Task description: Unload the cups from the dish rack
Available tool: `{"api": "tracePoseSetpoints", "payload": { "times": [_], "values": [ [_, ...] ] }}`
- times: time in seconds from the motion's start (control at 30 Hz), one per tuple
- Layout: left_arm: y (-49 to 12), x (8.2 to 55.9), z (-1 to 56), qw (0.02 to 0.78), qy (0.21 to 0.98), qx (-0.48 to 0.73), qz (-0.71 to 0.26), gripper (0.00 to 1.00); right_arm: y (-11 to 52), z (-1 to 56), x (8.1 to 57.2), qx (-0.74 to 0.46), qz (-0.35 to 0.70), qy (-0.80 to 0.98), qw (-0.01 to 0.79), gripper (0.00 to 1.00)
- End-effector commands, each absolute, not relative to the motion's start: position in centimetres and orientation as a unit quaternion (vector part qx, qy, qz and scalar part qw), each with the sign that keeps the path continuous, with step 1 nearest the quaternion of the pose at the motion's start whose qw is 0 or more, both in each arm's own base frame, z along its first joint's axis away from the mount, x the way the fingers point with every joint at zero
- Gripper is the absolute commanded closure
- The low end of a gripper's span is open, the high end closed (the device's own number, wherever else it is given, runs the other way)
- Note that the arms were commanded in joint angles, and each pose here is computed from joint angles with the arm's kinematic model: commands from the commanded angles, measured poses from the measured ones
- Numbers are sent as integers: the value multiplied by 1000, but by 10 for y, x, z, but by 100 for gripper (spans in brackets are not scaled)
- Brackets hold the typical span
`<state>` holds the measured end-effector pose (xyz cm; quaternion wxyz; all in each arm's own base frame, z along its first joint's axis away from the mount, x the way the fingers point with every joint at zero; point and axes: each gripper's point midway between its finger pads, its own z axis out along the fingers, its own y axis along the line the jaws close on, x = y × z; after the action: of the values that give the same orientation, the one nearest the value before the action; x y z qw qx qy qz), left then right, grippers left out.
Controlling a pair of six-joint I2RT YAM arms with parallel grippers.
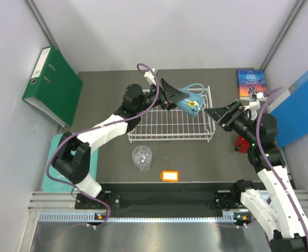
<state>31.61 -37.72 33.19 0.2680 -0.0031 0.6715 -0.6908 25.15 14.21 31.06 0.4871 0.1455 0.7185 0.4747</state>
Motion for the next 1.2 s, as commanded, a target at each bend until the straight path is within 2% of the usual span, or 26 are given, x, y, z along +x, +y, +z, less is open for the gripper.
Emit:
{"api": "tracePoseSetpoints", "payload": {
  "times": [0.0,0.13,0.37,0.4,0.43,0.53,0.57,0.6,0.73,0.77,0.8,0.87,0.9,1.0,1.1,1.17],
  "values": [
    [-370,282,407,305,582,62,-751,100,160,358,251,91,522,670,519,25],
    [-382,273,398,297,596,72,-743,100,175,371,253,76,542,658,518,31],
    [-392,264,387,284,605,81,-740,100,194,375,259,58,555,655,510,36],
    [-393,262,386,282,605,83,-740,100,197,373,260,58,557,656,506,39],
    [-393,262,387,284,604,83,-740,100,198,372,261,58,558,657,504,55],
    [-393,263,387,286,604,85,-739,100,200,370,263,62,556,658,503,83],
    [-393,262,389,286,603,89,-739,100,200,370,263,62,555,659,504,88],
    [-394,262,387,288,608,90,-735,100,199,369,264,65,553,660,505,98],
    [-393,268,384,299,620,93,-719,100,195,369,263,64,538,664,514,100],
    [-393,270,384,302,622,94,-716,96,193,370,261,64,535,665,517,100],
    [-390,275,382,310,625,92,-711,82,191,368,261,68,525,672,517,100],
    [-386,281,381,312,632,85,-704,60,184,370,257,69,507,677,529,100],
    [-380,290,379,320,638,76,-696,44,176,365,258,86,485,692,528,100],
    [-367,308,373,341,664,49,-664,31,157,367,250,99,437,706,548,100],
    [-353,323,372,372,680,26,-632,22,139,369,243,105,386,727,558,100],
    [-344,333,364,396,699,16,-595,21,126,373,239,124,360,731,567,100]
  ]
}}
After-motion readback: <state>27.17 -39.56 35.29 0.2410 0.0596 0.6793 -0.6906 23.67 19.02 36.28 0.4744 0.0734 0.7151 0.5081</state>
